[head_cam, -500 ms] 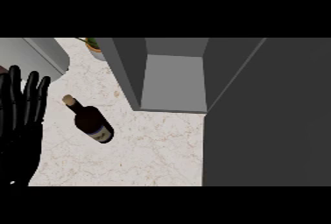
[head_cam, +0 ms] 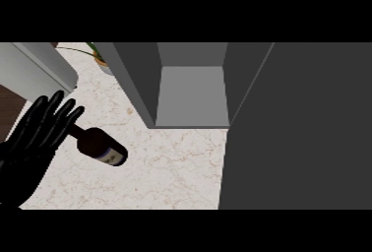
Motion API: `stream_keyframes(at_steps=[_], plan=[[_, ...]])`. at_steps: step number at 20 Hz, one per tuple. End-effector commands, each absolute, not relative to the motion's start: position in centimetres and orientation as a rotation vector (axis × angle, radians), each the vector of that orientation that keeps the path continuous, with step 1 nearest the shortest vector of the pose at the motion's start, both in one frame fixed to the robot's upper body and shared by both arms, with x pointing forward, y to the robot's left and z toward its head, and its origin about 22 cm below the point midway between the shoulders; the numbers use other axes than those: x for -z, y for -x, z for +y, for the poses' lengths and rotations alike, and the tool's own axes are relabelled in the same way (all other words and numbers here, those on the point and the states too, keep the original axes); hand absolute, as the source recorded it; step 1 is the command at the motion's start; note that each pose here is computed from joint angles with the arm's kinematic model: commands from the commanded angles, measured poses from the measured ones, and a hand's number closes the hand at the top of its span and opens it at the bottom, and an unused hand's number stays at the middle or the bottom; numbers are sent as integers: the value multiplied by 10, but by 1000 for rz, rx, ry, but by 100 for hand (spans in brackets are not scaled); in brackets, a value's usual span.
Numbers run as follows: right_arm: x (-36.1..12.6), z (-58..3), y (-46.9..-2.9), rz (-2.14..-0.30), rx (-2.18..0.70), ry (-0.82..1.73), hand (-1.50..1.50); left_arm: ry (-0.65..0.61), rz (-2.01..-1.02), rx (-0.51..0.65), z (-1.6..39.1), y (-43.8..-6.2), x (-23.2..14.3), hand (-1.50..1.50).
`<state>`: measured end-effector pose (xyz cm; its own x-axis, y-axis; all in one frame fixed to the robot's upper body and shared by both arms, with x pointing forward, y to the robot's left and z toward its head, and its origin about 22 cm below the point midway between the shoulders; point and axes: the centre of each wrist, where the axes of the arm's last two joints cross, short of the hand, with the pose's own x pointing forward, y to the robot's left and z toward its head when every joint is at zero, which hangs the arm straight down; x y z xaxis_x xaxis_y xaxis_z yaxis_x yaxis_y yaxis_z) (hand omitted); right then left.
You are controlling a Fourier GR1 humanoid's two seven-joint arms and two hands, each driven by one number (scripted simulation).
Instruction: Pick up the wine, place it into the cabinet and close the cabinet
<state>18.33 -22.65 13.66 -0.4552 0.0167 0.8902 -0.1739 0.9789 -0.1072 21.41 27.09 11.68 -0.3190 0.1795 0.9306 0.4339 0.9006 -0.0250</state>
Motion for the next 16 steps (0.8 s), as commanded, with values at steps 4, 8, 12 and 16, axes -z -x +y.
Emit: stream_keyframes(at_steps=[4, 8, 12, 16], plan=[[-173, -220, -149, -2000, -279, -213, -150, 642, -1748, 276, 305, -214, -148, -150], [-202, -228, -117, -2000, -291, -197, -150, 639, -1772, 260, 314, -205, -186, -150], [-218, -221, -128, -1999, -301, -212, -150, 645, -1759, 246, 327, -195, -197, -150], [-231, -216, -143, -1984, -296, -214, -150, 637, -1743, 275, 323, -198, -212, -150]])
